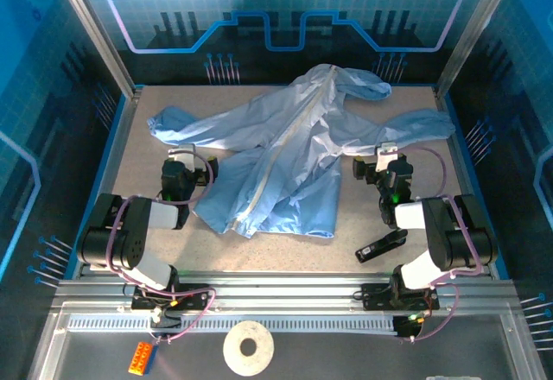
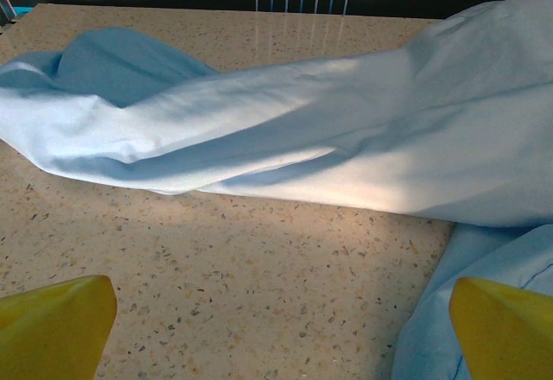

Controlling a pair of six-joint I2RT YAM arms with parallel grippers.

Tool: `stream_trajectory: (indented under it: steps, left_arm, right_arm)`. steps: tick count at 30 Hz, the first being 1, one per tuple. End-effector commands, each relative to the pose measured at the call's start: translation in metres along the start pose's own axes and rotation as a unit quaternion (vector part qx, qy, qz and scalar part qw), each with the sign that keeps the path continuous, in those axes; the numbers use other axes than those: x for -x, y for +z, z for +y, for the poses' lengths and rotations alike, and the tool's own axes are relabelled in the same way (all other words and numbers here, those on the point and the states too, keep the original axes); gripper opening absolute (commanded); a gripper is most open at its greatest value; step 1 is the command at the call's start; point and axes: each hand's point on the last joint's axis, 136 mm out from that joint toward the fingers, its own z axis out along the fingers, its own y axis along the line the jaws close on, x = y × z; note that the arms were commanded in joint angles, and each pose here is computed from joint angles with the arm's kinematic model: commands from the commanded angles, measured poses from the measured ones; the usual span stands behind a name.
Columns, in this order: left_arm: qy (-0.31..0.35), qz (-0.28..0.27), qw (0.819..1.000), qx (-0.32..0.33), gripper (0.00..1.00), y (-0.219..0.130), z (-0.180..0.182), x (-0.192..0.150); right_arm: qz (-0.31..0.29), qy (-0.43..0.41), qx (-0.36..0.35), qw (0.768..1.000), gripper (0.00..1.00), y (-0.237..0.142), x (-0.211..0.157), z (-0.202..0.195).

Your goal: Zip up the jacket

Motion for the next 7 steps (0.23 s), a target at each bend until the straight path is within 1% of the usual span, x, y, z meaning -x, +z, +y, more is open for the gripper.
stream_trajectory:
  steps: [1, 3, 7]
  left_arm:
    - [0.001, -0.009, 1.000, -0.007, 0.99, 0.0027, -0.0009, 0.0074]
    - [0.000, -0.010, 1.000, -0.007, 0.99, 0.0027, -0.0009, 0.0081]
    - [0.000, -0.009, 1.000, -0.007, 0.99, 0.0029, -0.0009, 0.0079]
  right_arm:
    - [0.000, -0.019, 0.020, 1.000, 1.00, 0.0044, 0.0039, 0.0102]
    - [0.004, -0.017, 0.033, 0.999, 1.00, 0.0051, 0.0027, 0.0122]
    - [0.003, -0.017, 0.033, 0.999, 1.00, 0.0047, 0.0030, 0.0118]
